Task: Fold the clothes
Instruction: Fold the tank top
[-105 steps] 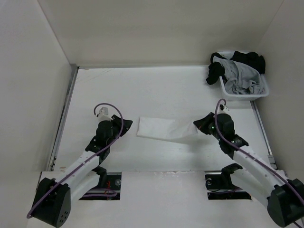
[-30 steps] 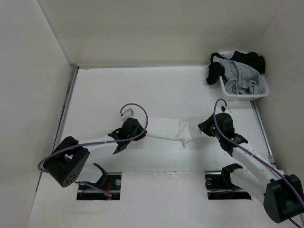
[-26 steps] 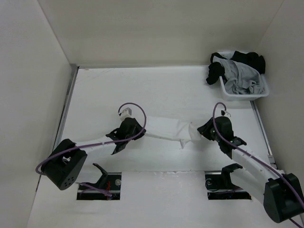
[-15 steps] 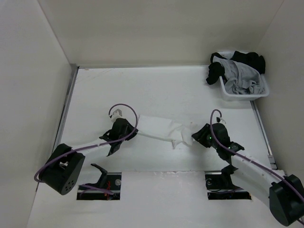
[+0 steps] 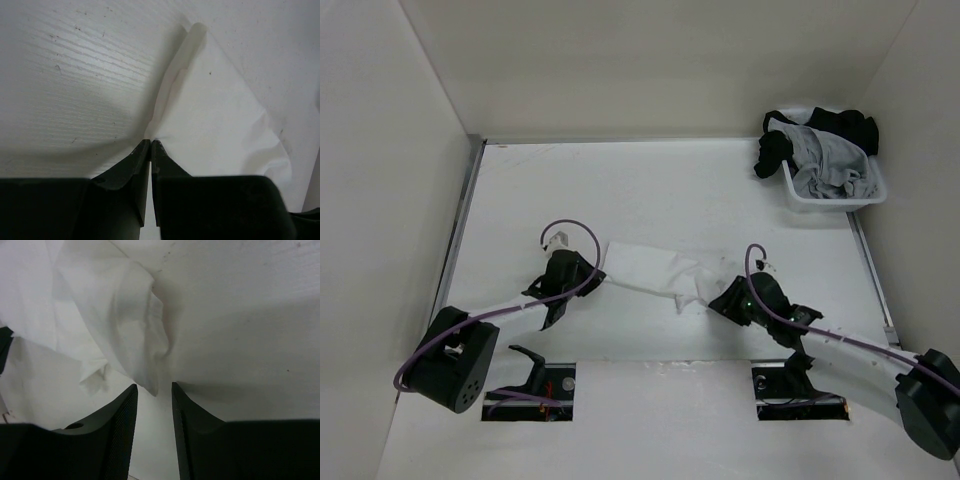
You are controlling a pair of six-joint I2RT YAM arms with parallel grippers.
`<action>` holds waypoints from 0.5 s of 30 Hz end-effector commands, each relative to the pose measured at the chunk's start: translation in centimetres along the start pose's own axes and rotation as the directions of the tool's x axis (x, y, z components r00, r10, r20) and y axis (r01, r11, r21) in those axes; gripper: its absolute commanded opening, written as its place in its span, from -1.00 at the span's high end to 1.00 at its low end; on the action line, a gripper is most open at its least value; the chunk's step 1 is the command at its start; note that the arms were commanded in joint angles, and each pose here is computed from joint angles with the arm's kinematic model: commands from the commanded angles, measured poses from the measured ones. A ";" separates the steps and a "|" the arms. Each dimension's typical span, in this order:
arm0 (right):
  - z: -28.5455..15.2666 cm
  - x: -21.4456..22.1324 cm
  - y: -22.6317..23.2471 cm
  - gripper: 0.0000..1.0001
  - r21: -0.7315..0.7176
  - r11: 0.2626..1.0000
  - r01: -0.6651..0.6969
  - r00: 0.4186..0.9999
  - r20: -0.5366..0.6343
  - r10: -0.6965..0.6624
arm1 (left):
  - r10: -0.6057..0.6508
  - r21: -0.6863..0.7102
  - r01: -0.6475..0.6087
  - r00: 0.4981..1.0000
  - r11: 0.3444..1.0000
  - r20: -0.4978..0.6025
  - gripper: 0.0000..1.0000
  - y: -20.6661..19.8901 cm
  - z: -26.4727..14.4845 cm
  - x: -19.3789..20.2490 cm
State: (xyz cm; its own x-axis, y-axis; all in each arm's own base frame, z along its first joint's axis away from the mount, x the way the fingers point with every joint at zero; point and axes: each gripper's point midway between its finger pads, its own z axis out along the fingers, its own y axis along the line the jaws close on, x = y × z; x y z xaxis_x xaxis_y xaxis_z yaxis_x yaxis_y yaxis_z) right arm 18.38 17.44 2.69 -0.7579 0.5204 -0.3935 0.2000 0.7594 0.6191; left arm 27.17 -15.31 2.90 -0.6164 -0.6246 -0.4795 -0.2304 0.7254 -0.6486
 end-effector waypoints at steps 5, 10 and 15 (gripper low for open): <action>0.9 -1.8 0.9 0.25 -0.048 0.997 -0.060 0.994 0.090 0.064 | 0.005 0.070 -0.007 1.000 0.998 0.020 0.92 -1.3 -0.2 -0.7; 0.7 -2.6 0.7 0.33 -0.045 0.996 -0.071 0.989 0.128 0.076 | 0.007 0.081 -0.008 1.000 0.997 0.020 0.92 -1.6 -0.4 -0.8; 0.9 -2.8 0.7 0.50 -0.041 0.997 -0.071 0.988 0.132 0.076 | 0.006 0.085 -0.008 1.000 0.996 0.023 0.92 -1.7 -0.5 -0.8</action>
State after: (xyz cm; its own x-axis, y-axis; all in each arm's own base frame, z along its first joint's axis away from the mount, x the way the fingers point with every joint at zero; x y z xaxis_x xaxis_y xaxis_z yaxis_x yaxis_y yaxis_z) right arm 19.95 16.89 2.74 -0.6933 0.5923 -0.4104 0.2344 0.7239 0.6489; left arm 27.20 -15.66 3.36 -0.6237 -0.6218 -0.4737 -0.2091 0.7166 -0.6654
